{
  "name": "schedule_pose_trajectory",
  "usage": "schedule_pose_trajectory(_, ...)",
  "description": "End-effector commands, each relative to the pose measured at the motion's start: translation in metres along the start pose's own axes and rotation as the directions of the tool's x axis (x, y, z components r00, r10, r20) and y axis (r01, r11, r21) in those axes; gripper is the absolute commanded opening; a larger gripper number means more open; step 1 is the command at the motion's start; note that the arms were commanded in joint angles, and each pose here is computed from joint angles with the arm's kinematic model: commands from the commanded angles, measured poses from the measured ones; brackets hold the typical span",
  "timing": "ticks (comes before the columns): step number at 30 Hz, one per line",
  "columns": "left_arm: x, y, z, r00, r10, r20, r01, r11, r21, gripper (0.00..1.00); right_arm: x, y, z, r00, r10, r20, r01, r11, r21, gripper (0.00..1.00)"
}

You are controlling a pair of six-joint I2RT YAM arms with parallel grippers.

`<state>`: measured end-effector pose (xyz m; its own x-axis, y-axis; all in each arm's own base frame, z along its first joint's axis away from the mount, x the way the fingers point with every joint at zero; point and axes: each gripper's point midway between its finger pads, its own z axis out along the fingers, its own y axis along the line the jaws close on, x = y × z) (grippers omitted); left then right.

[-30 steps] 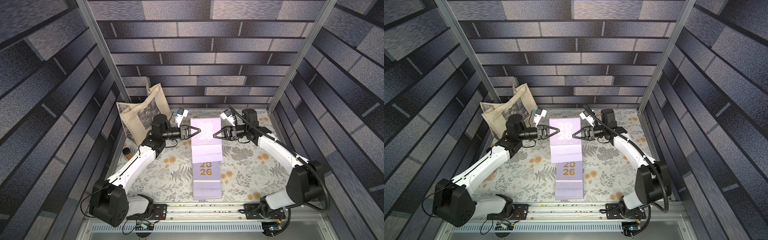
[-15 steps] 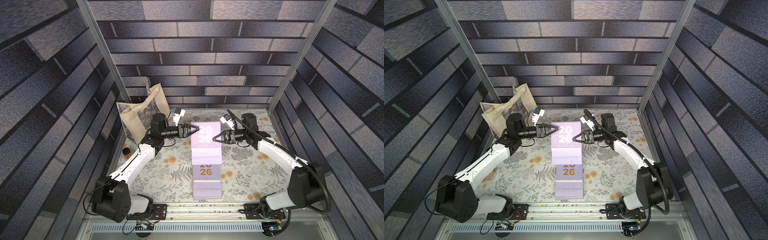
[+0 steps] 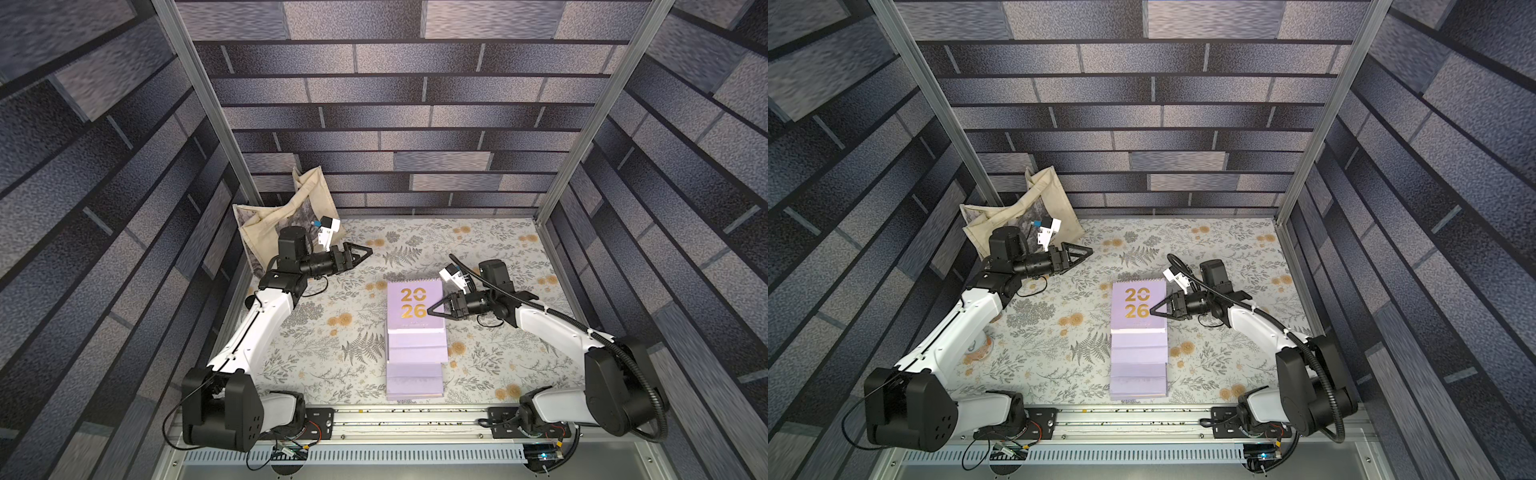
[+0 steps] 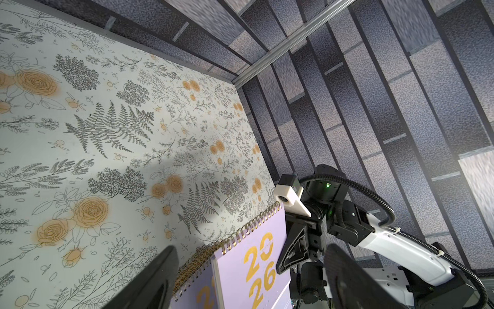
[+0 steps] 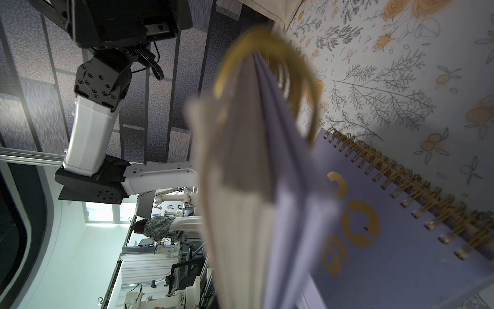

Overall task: Stack the calendars
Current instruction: Place the calendar at the calendar.

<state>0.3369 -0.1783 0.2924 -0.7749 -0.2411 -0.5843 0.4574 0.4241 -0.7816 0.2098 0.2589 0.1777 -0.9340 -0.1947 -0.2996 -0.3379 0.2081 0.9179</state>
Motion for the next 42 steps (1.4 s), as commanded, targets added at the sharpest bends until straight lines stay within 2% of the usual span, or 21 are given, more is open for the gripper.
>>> schedule_pose_trajectory(1,0.005,-0.001,-0.002,1.000,0.018,0.002,-0.018,1.000,0.008,0.88,0.012,0.002,0.002,1.000,0.002,-0.001,-0.002,1.000,-0.005,0.00)
schedule_pose_trajectory(9,0.009,-0.001,0.005,1.000,0.012,-0.015,-0.012,1.000,0.020,0.88,0.044,-0.021,0.013,0.998,0.067,-0.021,-0.067,0.998,0.020,0.00)
schedule_pose_trajectory(17,0.012,-0.002,0.008,1.000,0.010,-0.023,-0.009,1.000,0.027,0.88,0.042,-0.025,0.025,0.996,0.085,-0.032,-0.085,0.996,0.004,0.00)
schedule_pose_trajectory(34,0.010,-0.004,0.009,1.000,0.012,-0.022,-0.011,0.999,0.038,0.87,0.051,-0.054,0.036,0.985,0.163,-0.049,-0.160,0.985,0.067,0.00)
schedule_pose_trajectory(40,0.014,-0.002,0.009,1.000,0.010,-0.025,-0.009,0.999,0.037,0.87,0.053,-0.060,0.035,0.982,0.186,-0.043,-0.181,0.978,0.100,0.13)
schedule_pose_trajectory(42,0.014,-0.002,0.009,1.000,0.010,-0.026,-0.009,0.999,0.036,0.88,0.052,-0.061,0.035,0.981,0.191,-0.040,-0.186,0.977,0.109,0.21)
